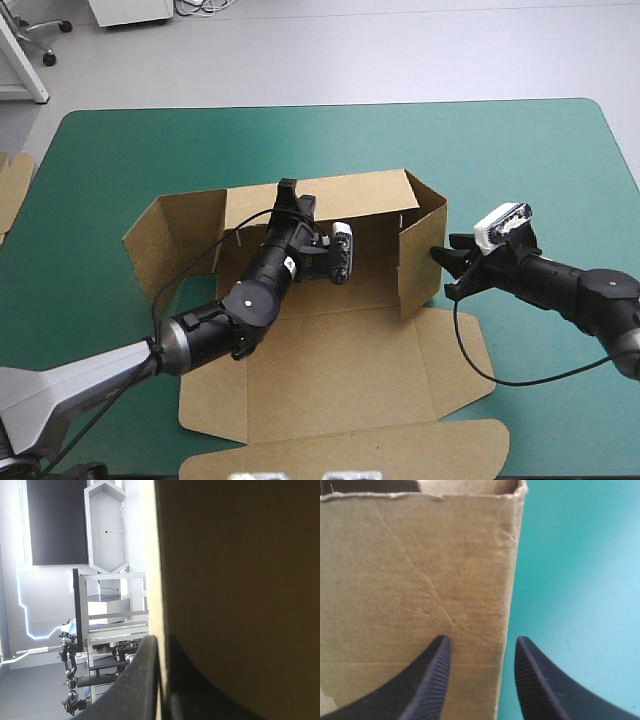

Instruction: Fold the box

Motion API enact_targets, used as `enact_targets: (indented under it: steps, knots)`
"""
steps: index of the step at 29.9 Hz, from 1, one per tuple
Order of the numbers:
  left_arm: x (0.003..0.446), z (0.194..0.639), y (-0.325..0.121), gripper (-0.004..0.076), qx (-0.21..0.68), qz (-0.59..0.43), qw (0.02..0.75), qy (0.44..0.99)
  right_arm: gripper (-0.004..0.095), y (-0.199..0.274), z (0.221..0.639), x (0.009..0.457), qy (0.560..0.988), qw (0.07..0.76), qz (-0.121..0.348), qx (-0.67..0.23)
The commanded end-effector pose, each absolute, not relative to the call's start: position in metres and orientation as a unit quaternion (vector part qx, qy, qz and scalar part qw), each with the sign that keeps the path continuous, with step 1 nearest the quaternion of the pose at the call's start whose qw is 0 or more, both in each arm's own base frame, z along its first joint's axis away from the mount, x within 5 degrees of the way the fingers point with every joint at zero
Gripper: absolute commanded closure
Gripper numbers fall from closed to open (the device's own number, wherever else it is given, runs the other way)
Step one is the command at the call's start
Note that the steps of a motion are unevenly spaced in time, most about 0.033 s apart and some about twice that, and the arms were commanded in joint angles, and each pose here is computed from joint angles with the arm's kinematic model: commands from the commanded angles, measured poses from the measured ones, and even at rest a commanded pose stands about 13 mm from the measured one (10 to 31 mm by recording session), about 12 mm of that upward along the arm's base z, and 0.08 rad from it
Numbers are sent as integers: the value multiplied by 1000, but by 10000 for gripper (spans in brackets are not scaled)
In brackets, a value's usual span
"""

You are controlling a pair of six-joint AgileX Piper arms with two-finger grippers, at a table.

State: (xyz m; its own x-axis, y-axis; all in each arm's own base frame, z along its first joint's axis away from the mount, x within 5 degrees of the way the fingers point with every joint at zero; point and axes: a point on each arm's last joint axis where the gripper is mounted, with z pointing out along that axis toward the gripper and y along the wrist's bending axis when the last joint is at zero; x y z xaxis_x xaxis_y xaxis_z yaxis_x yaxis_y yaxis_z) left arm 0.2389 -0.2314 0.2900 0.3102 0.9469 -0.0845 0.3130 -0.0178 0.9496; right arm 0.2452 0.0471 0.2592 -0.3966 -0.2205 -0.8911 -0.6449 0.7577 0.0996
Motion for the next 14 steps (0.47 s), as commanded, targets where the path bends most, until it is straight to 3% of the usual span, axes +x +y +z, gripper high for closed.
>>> enact_targets:
  steps: [1,4,14]
  knots:
    - [236,307,-233,738,629,319,524,478,365,48,276,245,783,513,225,-270]
    - [236,307,-233,738,629,319,524,478,312,48,276,245,782,514,221,-275]
    - [237,308,-231,738,623,328,522,481,315,53,275,245,788,506,232,-265]
